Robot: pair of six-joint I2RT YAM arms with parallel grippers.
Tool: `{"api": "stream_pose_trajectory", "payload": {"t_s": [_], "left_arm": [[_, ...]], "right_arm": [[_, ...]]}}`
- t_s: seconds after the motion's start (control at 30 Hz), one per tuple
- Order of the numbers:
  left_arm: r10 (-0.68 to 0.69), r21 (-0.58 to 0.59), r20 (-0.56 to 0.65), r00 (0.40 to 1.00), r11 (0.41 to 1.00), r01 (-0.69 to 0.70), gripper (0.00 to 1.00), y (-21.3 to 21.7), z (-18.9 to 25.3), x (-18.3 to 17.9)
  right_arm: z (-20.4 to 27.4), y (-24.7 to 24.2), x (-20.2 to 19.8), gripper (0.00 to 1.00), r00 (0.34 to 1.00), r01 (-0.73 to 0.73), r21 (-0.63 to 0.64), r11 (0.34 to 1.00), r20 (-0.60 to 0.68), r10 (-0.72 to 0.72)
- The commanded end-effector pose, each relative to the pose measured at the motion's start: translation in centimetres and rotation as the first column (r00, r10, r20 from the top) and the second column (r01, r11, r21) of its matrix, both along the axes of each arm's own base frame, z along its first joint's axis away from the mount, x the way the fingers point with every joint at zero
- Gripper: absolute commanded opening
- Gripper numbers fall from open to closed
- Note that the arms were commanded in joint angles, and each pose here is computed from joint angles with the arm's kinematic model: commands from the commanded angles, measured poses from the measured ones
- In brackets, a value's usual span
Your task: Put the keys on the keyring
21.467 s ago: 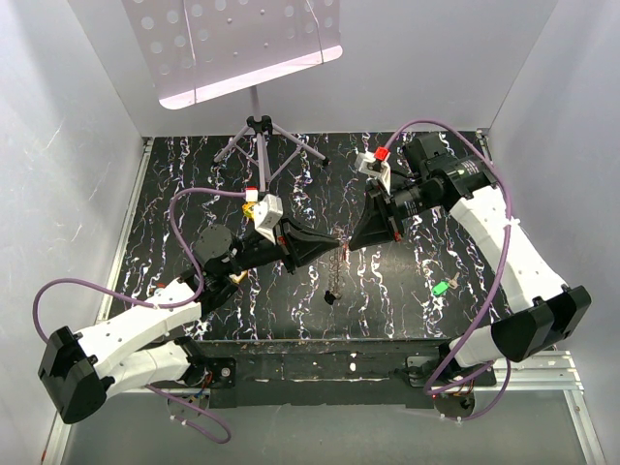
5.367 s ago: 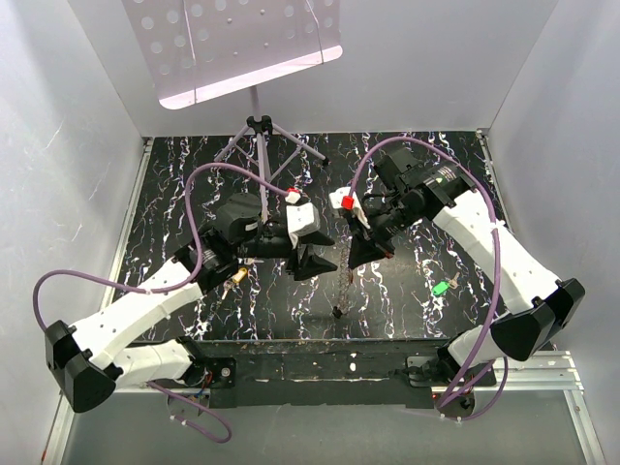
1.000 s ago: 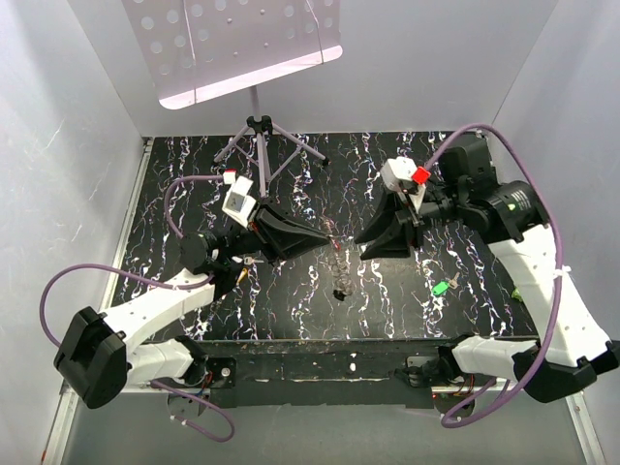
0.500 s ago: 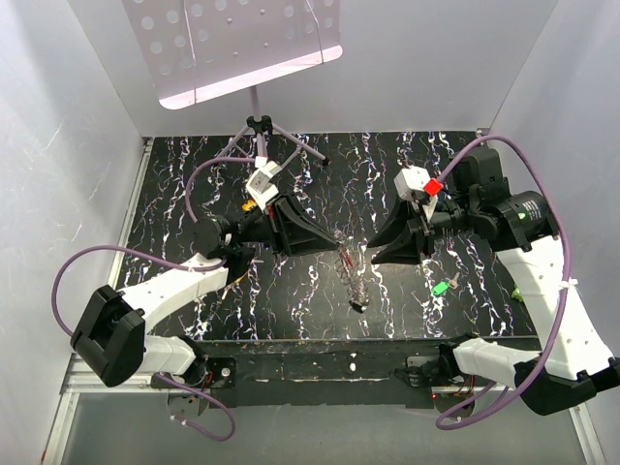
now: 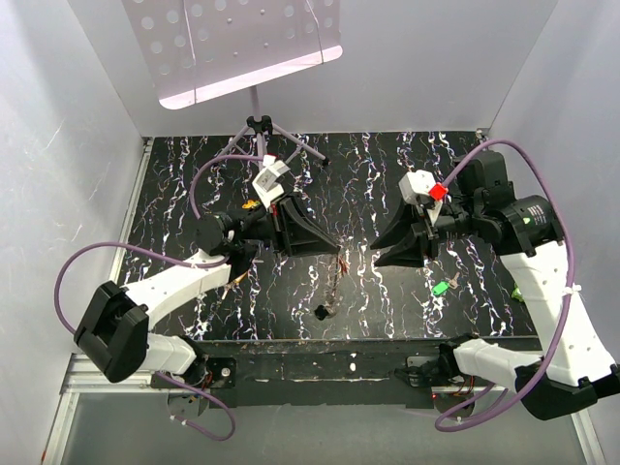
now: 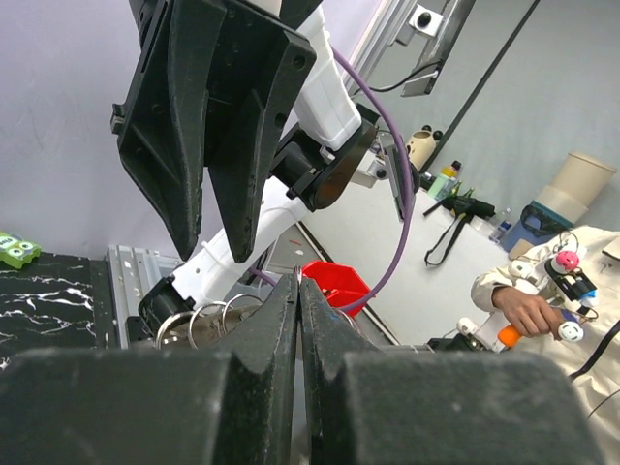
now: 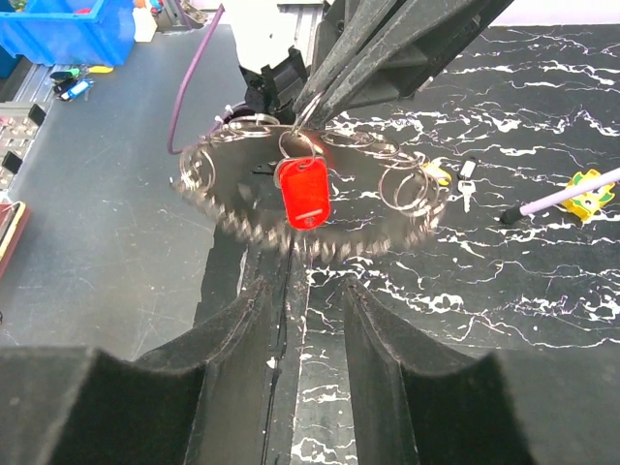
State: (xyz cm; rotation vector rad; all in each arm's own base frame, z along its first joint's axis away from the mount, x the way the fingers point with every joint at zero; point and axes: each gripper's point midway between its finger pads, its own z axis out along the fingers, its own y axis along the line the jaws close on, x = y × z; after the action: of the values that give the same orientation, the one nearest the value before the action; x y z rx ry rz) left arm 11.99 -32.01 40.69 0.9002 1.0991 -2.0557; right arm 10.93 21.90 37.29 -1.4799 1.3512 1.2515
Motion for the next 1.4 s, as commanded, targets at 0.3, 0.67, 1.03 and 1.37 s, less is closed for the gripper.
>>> {"api": "stream_pose_trajectory", "payload": {"t_s": [0.3, 0.67, 1.03, 1.37], "left_arm": [[0.236, 0.303, 0.022, 0.971, 0.924, -0.232, 0.00, -1.2, -6.2, 3.7], [0.486, 0.575, 0.009, 0.874, 0.713, -0.402, 0.00, -3.5, -13.3, 9.3], [0.719, 0.651, 0.129, 0.683, 0.459, -0.605, 0.00, 3.0, -16.6, 10.7], [0.944, 0.635, 0.313, 0.105, -0.126, -0.762, 0.00, 19.3, -16.6, 12.5]], "right_arm": [[-3.0, -2.0, 3.7, 0.45, 0.976, 0.217, -0.067, 0.974, -0.019, -0.219], [-7.8, -5.2, 8.6, 0.48, 0.881, 0.454, -0.107, 0.885, -0.094, -0.463], [-11.1, -7.3, 10.6, 0.49, 0.819, 0.538, -0.088, 0.838, -0.183, -0.544], [-12.6, -7.8, 11.0, 0.49, 0.812, 0.541, -0.063, 0.839, -0.220, -0.540]]}}
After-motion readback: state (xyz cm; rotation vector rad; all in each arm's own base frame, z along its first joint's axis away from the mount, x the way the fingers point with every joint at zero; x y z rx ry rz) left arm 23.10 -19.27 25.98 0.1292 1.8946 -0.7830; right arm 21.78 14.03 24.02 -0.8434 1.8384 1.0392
